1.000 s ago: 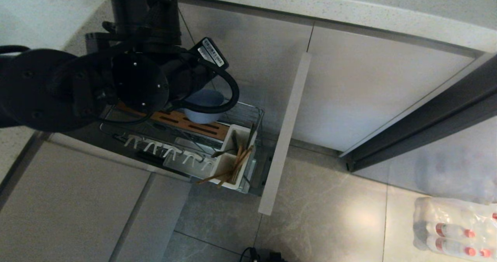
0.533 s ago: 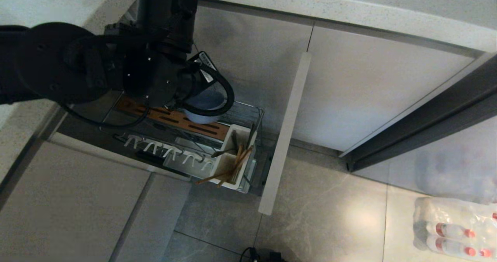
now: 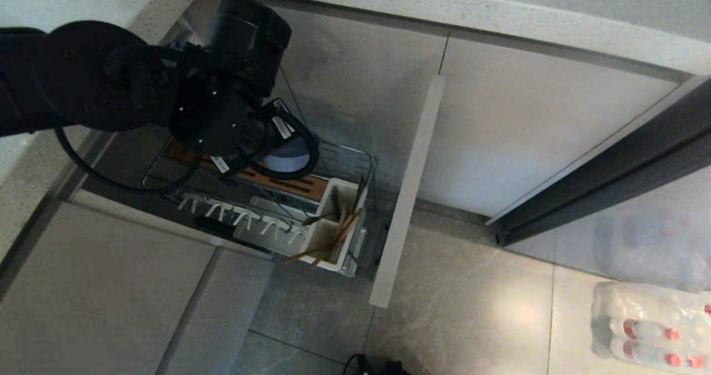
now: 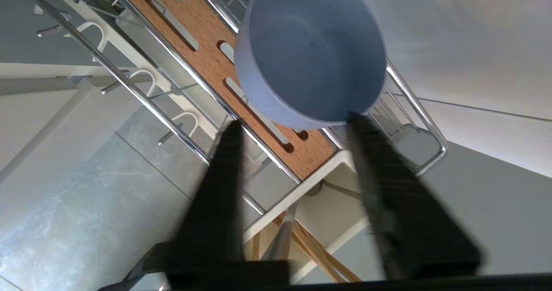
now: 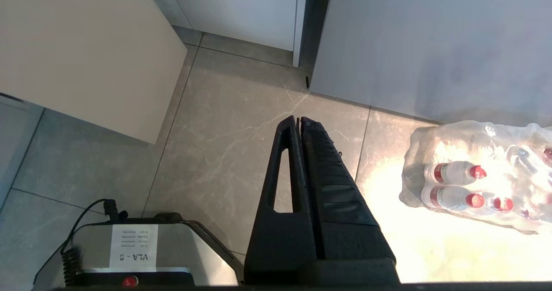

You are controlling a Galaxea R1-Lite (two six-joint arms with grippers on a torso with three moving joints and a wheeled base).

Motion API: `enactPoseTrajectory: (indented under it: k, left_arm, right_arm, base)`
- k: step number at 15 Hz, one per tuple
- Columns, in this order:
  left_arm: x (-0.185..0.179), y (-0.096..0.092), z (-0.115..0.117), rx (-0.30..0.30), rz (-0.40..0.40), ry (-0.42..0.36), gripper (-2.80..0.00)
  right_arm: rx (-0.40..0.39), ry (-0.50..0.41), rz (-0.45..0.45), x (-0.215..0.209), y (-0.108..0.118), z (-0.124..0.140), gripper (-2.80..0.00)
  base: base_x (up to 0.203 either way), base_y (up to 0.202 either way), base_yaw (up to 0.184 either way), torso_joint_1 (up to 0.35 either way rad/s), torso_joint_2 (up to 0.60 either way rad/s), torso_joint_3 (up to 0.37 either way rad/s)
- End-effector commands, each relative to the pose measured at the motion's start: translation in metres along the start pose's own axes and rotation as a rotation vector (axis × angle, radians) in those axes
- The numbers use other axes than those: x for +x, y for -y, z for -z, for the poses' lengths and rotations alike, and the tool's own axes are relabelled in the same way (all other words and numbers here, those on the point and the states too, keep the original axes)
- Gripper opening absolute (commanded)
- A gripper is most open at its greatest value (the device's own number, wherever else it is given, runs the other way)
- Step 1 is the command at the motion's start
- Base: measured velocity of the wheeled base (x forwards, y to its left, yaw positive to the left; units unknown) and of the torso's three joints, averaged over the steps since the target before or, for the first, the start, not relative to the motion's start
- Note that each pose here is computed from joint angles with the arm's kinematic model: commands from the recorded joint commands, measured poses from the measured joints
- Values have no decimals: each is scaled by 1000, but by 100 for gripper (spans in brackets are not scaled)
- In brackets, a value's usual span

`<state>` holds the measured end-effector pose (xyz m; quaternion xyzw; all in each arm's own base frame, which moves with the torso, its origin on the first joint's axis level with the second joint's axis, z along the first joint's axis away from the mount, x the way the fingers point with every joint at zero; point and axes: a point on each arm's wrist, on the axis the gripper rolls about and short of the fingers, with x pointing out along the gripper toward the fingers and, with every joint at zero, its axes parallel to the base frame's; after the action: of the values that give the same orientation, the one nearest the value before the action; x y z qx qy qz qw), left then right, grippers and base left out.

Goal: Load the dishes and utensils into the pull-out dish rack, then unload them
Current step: Take the bowl out of the cupboard

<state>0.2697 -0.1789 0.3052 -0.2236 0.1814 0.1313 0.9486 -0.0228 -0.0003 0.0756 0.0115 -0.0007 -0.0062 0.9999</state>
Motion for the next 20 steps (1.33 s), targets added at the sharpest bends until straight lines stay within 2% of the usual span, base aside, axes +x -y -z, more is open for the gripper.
enactPoseTrajectory:
  k: [1,12,20]
  left_arm:
    - [3,0,2,1,-9,-3,0]
    - [53,-5,18,26,-125,-34,0]
    - [66,-9,13,-1,-108,-75,0]
  right_arm:
    - [0,-1,0,0,0,0,-280]
    - [0,0,0,0,0,0,-280]
    - [0,-1,0,0,0,0,-280]
  base:
    - [0,0,0,0,0,0]
    - [0,0,0,0,0,0]
    - [0,0,0,0,0,0]
